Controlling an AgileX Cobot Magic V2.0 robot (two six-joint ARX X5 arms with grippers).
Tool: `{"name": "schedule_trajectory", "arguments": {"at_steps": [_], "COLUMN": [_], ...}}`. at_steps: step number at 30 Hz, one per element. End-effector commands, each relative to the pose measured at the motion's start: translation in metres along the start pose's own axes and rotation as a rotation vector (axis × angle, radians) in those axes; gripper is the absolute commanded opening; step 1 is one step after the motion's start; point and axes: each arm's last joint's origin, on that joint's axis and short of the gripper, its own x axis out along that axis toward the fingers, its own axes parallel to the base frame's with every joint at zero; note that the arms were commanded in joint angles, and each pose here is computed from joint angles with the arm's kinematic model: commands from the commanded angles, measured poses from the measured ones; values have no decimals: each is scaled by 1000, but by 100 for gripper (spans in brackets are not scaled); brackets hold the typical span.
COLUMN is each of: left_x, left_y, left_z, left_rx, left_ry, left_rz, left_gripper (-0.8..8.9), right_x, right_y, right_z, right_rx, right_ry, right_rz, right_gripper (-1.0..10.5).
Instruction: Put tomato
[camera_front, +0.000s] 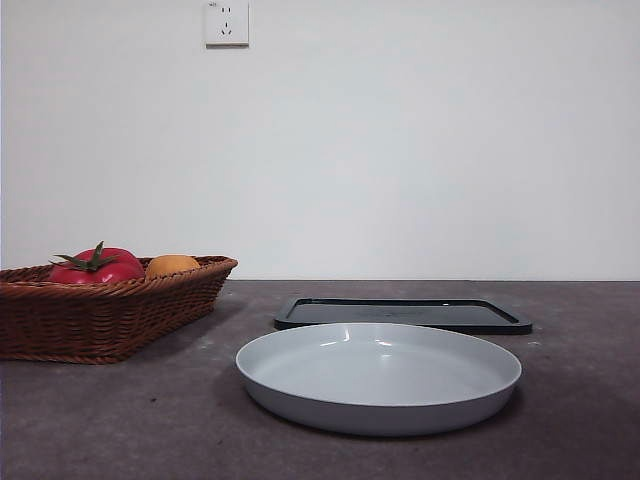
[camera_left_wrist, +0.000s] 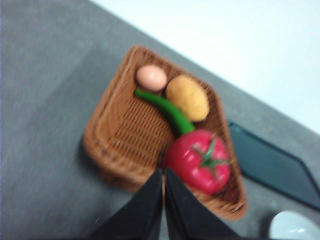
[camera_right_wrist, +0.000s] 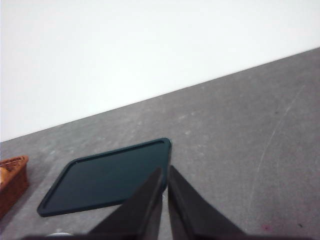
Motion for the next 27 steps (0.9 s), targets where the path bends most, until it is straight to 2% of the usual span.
{"name": "schedule_trajectory", "arguments": {"at_steps": [1,8,13,19,27], "left_x": [-8,-21,-23,-22,-23], "left_y": [-11,-34,-50,-69,-92], "left_z": [17,49,74,103,128], "left_rx": [10,94,178,227,288], "left_ry": [-25,56,174,317,450], "left_rz": [-35,-100,-133,-210,-272], "left_gripper": [10,10,10,10,10], "right_x": [-4,-8,-5,-1,5], "right_y": [7,25,37,52,71], "right_z": [14,49,74,102,121], "right_rx": [-20,-64,-101,-124,-154], "right_ry": [4,111,240,367,575], "right_rz": [28,120,185,264,386], "right_gripper": [9,9,9,9,9]}}
